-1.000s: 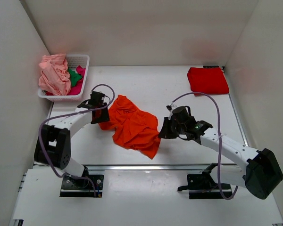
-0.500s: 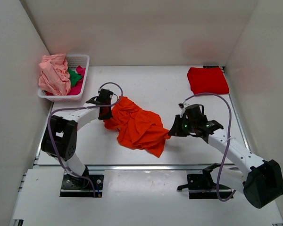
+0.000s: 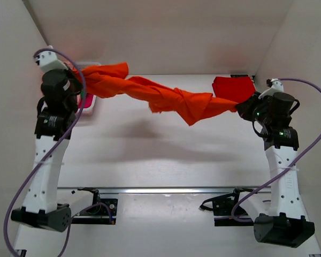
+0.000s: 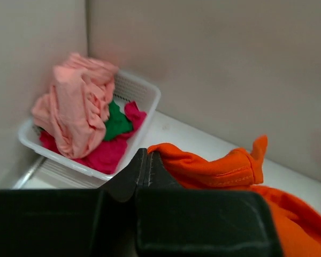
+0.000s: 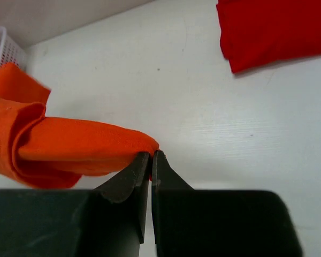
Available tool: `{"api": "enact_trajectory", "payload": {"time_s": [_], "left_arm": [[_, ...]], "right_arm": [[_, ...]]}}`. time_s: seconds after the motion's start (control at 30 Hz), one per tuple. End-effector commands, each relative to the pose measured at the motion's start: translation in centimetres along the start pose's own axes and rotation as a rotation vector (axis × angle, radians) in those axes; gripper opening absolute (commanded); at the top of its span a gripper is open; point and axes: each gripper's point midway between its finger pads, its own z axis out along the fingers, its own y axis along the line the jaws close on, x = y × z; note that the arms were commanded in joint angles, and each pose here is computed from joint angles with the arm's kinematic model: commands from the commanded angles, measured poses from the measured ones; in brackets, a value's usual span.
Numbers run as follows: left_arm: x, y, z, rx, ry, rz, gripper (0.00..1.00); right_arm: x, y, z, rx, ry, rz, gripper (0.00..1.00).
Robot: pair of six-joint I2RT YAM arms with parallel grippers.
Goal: Fold and stack the t-shirts
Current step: Flatten out the tshirt
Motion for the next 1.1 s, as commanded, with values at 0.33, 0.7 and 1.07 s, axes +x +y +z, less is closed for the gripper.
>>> {"api": "enact_trajectory", "payload": {"time_s": [0.33,0.7,1.07], "left_arm": [[-7.0,-0.9,-1.6,-0.006,-0.131,0.078,0.00],[11.9,-11.1,15.2,0.086,0.367,0.207,0.47],[23.7,-5.6,4.5,0.127,0.659,0.312,0.79]], "right_arm": [[1.8,1.8,-2.3,-0.056,-0.003,0.032,0.00],[13.2,1.3,2.8,-0.089,0.385,0.216,0.05],[17.2,-1.6,4.0,0.000,0.445,0.204,0.23]]}}
